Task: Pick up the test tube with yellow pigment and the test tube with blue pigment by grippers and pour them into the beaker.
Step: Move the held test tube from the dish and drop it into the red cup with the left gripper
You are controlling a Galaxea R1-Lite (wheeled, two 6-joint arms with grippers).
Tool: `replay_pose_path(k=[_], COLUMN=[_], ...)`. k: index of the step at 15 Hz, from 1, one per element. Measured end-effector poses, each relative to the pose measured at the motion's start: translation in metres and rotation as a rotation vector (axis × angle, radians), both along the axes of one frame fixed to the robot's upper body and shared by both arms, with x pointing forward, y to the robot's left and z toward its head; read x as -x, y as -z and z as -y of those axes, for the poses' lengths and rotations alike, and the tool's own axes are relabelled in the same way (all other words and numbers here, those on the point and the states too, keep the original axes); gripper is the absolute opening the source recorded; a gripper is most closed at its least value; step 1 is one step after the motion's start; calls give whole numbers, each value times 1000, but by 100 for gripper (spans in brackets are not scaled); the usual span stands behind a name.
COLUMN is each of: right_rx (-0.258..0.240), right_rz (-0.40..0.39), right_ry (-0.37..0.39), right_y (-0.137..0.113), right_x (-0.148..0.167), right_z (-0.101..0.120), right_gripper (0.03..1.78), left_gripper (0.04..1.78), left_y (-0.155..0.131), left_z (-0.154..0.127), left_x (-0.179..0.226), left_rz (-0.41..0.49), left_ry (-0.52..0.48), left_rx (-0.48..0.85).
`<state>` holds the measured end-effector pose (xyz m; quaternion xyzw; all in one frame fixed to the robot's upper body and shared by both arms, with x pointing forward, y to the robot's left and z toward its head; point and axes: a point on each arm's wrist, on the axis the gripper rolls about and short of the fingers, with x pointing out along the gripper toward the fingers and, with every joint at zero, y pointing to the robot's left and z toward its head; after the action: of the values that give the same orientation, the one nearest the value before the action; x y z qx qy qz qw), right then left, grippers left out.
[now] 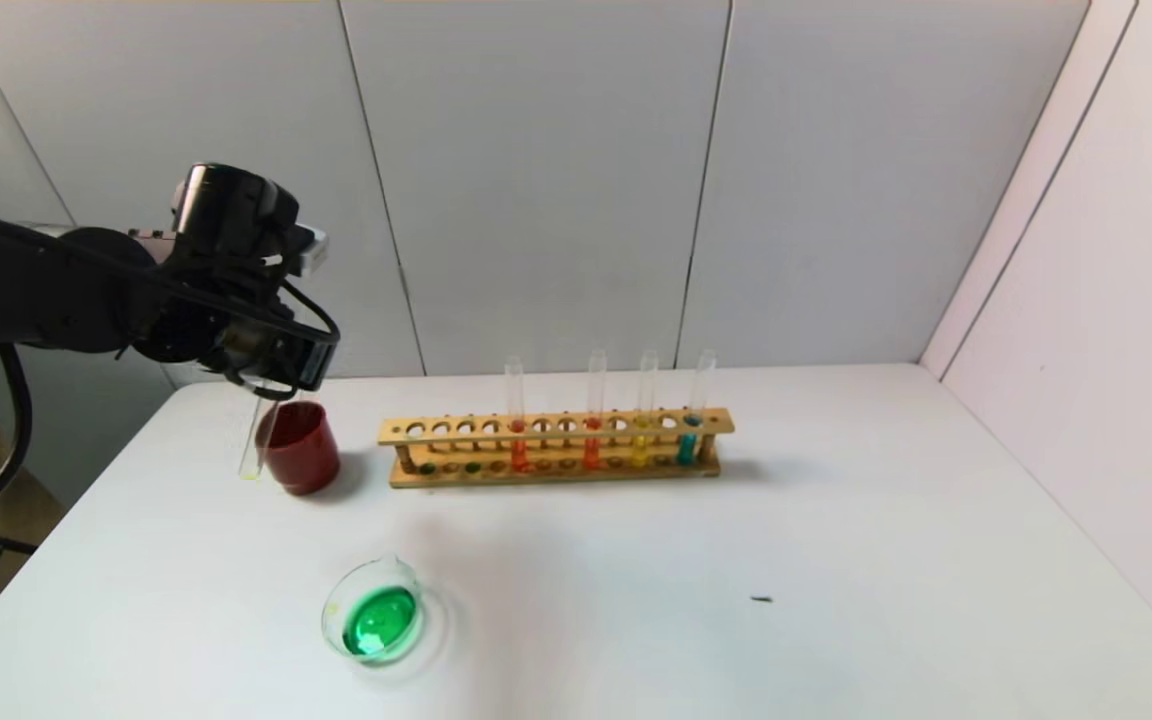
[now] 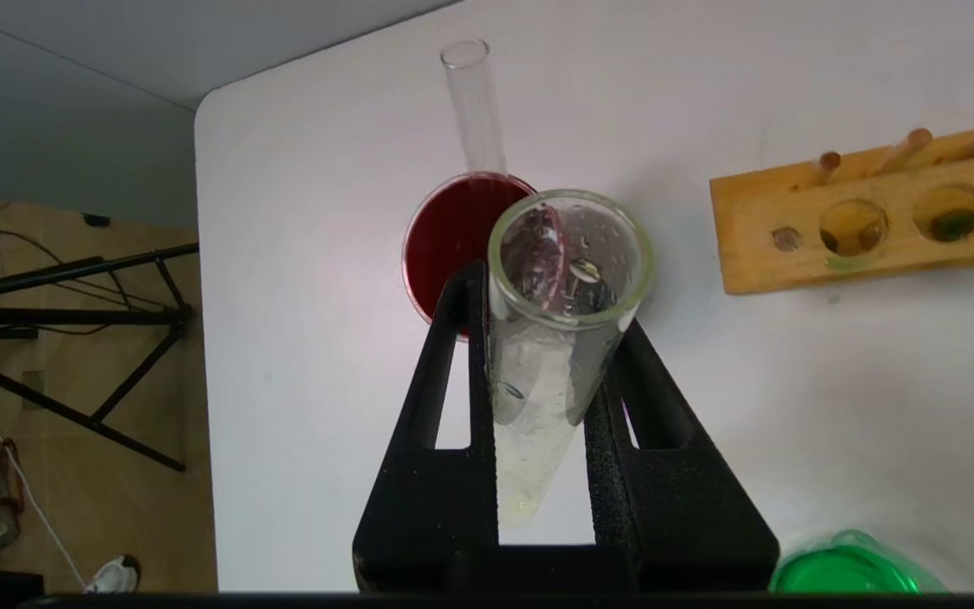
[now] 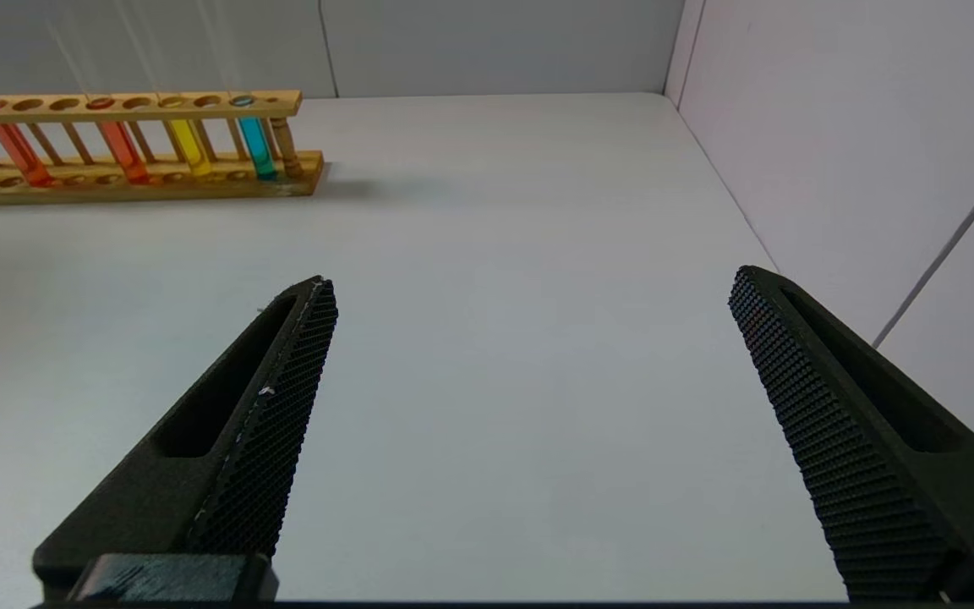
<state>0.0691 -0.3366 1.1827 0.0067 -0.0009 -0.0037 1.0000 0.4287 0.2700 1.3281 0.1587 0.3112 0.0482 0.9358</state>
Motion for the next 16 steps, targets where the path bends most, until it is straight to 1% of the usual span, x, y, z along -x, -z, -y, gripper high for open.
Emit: replay_pose_path(k=[5, 7, 12, 16], right_rx=[0, 0, 0, 0], right_rz=[0, 0, 0, 0], right_ry=[0, 0, 0, 0], right_y=[0, 0, 0, 0], right_x=[0, 0, 0, 0], right_z=[0, 0, 0, 0], right_gripper=[170, 170, 170, 170], left_gripper=[34, 34, 34, 34], left_y=[-5, -2, 13, 29], left_z=[-28, -34, -39, -39], left_x=[-36, -47, -67, -74], left_rz=[140, 171, 211, 179], left_ry=[-33, -47, -70, -71], left_rx=[67, 70, 74, 78])
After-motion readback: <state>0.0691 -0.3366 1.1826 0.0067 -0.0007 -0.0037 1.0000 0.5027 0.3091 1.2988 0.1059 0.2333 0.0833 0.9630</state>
